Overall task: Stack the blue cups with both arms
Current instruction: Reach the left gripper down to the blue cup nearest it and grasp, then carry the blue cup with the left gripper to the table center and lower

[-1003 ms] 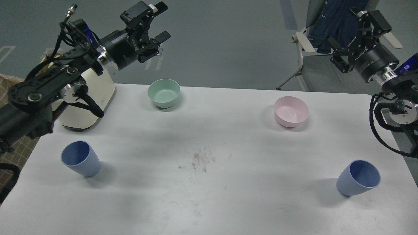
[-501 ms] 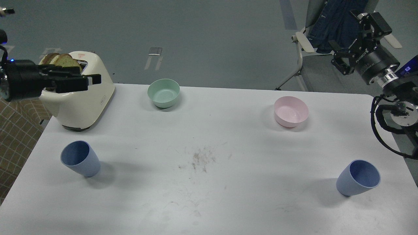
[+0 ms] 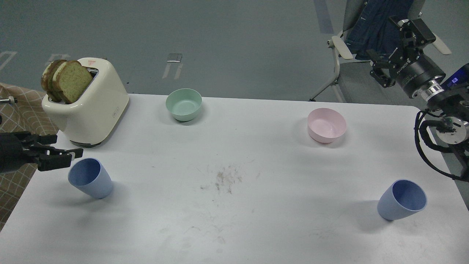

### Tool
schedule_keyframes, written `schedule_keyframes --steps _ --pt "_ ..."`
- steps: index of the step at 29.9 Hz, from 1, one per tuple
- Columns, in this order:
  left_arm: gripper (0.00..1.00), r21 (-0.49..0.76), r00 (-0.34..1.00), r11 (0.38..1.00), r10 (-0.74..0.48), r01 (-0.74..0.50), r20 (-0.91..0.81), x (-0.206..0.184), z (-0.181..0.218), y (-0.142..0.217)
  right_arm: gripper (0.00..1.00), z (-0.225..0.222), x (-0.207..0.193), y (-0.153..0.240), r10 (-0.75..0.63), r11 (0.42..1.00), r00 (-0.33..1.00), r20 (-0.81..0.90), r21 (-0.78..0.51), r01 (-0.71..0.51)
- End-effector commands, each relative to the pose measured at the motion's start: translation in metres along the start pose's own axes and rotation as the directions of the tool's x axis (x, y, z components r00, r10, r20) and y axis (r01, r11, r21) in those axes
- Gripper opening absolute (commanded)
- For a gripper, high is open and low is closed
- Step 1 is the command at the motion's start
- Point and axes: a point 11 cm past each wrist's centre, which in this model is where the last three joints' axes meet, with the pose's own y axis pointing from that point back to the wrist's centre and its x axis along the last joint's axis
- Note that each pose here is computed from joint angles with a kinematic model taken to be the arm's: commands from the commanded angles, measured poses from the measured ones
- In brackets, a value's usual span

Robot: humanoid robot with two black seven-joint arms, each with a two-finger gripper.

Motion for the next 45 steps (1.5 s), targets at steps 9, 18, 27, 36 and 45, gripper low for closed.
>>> schedule_keyframes --steps 9,18,27,36,45 --pt "0.95 -0.033 0.998 0.998 -0.054 0.052 -0.041 -0.025 0.007 -0.015 1.00 0.007 -0.004 0.001 -0.016 0.999 1.000 -0.014 -0.030 0.016" --pt "0.30 -0.037 0.998 0.998 -0.044 0.043 -0.037 -0.030 0.006 -0.028 1.00 0.007 -0.004 0.000 -0.018 0.999 1.000 -0.013 -0.030 0.017" --pt "0.00 -0.015 0.998 0.999 -0.048 0.048 -0.033 -0.031 -0.001 -0.024 1.00 0.007 -0.004 0.000 -0.018 0.999 1.000 -0.013 -0.030 0.017" --pt "0.00 0.001 1.000 1.000 0.010 -0.010 0.007 -0.012 -0.002 -0.007 1.00 -0.001 -0.006 -0.005 -0.025 1.000 1.000 -0.018 -0.013 0.024" --pt "0.00 -0.145 0.945 0.955 0.281 -0.259 0.169 0.117 0.054 0.015 1.00 -0.044 -0.015 -0.029 -0.056 0.996 0.997 -0.054 0.064 0.059"
